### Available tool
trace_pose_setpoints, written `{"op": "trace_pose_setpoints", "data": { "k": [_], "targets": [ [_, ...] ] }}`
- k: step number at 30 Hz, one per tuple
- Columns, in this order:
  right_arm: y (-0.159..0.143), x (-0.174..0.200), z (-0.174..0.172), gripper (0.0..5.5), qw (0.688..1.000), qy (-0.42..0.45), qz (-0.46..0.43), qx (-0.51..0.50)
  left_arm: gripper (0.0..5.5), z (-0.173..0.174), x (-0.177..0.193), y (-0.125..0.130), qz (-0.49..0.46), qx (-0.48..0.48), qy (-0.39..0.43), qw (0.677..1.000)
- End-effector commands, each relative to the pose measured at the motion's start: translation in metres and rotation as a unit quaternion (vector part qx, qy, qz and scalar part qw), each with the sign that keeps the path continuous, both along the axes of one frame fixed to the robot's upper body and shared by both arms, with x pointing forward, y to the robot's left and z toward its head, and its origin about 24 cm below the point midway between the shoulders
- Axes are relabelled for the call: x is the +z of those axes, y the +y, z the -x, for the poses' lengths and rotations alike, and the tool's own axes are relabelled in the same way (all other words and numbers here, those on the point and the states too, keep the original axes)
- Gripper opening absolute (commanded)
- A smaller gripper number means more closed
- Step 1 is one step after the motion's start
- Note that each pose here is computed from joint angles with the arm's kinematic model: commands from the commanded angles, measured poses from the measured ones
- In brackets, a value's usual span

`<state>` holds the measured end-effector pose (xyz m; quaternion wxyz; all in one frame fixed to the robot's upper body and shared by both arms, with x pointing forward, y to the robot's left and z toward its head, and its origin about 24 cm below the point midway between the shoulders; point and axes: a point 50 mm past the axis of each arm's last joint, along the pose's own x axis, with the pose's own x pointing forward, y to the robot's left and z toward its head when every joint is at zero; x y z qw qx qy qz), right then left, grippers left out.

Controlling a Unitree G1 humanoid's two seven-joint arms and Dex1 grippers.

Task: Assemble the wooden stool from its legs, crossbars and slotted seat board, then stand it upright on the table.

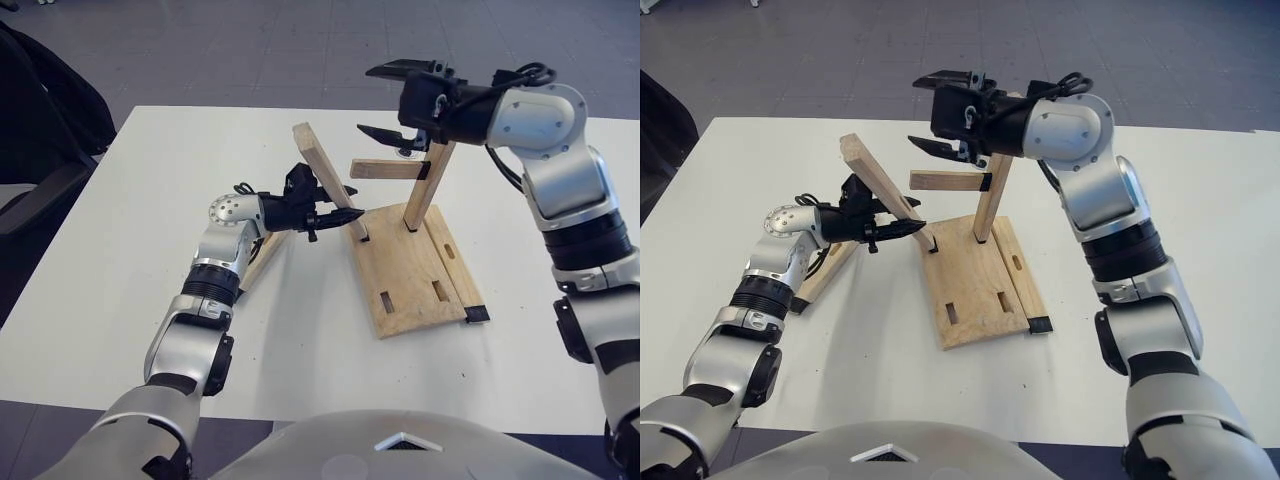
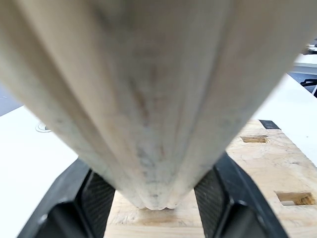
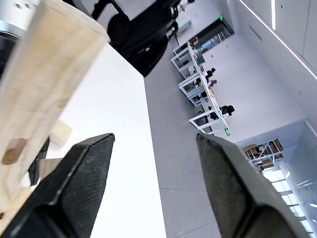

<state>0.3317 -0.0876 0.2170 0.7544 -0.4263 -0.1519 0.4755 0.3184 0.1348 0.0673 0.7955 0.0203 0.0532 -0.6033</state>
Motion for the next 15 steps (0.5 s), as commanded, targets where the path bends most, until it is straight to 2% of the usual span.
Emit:
{"op": "trace_pose_setpoints", "data": {
  "k": [1,9,15],
  "targets": [
    [0.01,0.003,-0.009,2.65,0.998,-0.031,0.031,-0.038,2.05,0.017,-0.044,0.013,-0.085,0.005,0.125,0.989],
    [0.013,-0.008,-0.014,2.65,0.99,-0.058,0.116,-0.063,2.05,0.002,-0.04,0.011,-0.159,0.031,0.137,0.977],
    [0.01,-0.015,-0.011,2.65,0.989,-0.044,0.133,-0.05,2.05,0.003,-0.044,0.016,-0.148,0.052,0.151,0.976]
  ]
}}
